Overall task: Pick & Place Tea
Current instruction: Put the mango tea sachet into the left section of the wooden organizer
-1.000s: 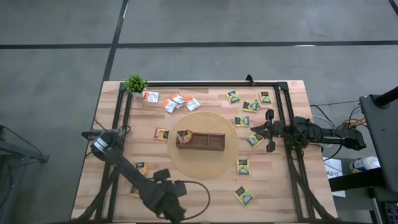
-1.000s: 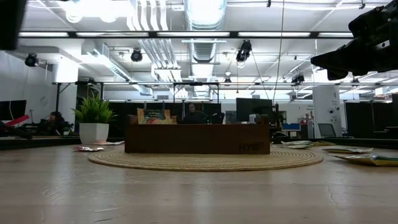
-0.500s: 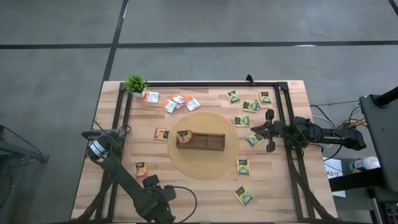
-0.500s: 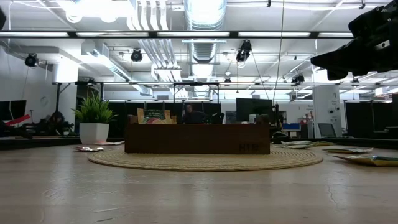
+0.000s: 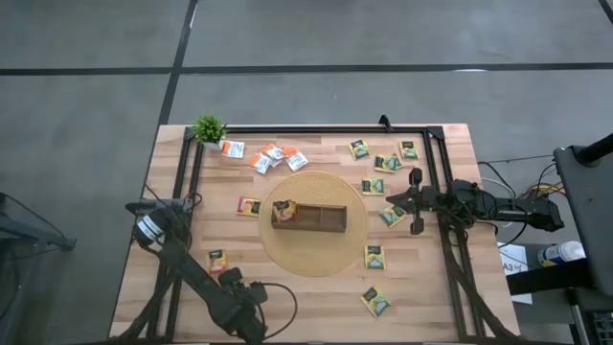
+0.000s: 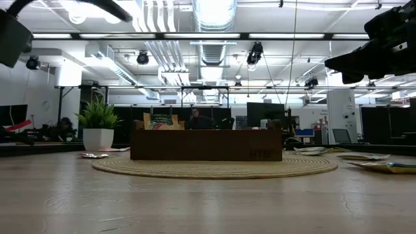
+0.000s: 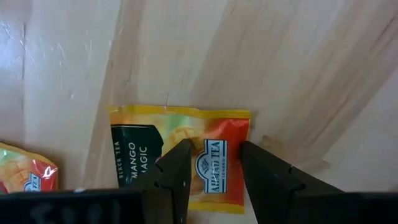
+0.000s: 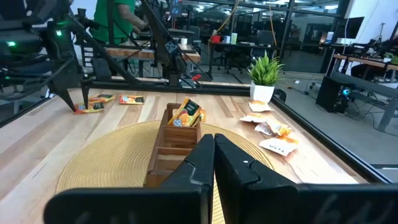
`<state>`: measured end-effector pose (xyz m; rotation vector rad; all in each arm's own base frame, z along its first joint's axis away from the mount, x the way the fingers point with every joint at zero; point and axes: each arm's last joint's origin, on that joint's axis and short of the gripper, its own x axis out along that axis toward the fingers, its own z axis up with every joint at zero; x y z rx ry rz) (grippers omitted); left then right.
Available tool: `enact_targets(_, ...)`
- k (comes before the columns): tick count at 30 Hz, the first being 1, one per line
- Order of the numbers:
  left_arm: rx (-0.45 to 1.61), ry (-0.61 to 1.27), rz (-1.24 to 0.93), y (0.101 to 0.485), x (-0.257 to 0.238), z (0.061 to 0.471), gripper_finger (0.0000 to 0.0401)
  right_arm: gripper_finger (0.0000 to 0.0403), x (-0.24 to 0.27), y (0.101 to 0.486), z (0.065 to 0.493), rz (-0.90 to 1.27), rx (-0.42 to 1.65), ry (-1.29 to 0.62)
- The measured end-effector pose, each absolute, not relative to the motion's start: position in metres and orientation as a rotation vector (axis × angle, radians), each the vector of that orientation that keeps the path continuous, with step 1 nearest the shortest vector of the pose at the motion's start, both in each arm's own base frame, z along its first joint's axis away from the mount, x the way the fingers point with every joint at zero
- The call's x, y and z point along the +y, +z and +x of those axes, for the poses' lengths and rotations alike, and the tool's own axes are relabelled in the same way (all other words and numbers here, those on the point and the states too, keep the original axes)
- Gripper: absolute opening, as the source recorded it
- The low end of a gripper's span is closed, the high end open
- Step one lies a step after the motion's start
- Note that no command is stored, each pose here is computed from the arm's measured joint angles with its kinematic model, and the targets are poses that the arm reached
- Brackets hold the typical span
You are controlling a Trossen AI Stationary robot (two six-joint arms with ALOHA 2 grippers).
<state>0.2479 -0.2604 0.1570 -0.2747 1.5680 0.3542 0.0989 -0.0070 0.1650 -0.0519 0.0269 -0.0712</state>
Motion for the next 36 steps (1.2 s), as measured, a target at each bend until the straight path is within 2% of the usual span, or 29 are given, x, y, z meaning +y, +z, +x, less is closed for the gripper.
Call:
enact_targets(9, 1.602, 0.37, -0.29, 0.142, -0.254, 0.243, 0.0119, 0.0009, -0.007, 0.165, 0.099, -0.052, 0.027, -0.071)
enact_targets(19, 1.618, 0.359, -0.266, 0.152, -0.255, 0.248, 0.0014, 0.0009, -0.007, 0.165, 0.099, -0.052, 0.028, -0.071)
enact_targets(25, 1.575, 0.348, -0.164, 0.16, -0.255, 0.253, 0.0011, 0.0009, -0.007, 0.165, 0.099, -0.052, 0.027, -0.071)
enact_targets(36, 1.239, 0.478, 0.217, 0.197, -0.229, 0.286, 0.0009, 0.0009, -0.007, 0.165, 0.099, -0.052, 0.028, -0.071)
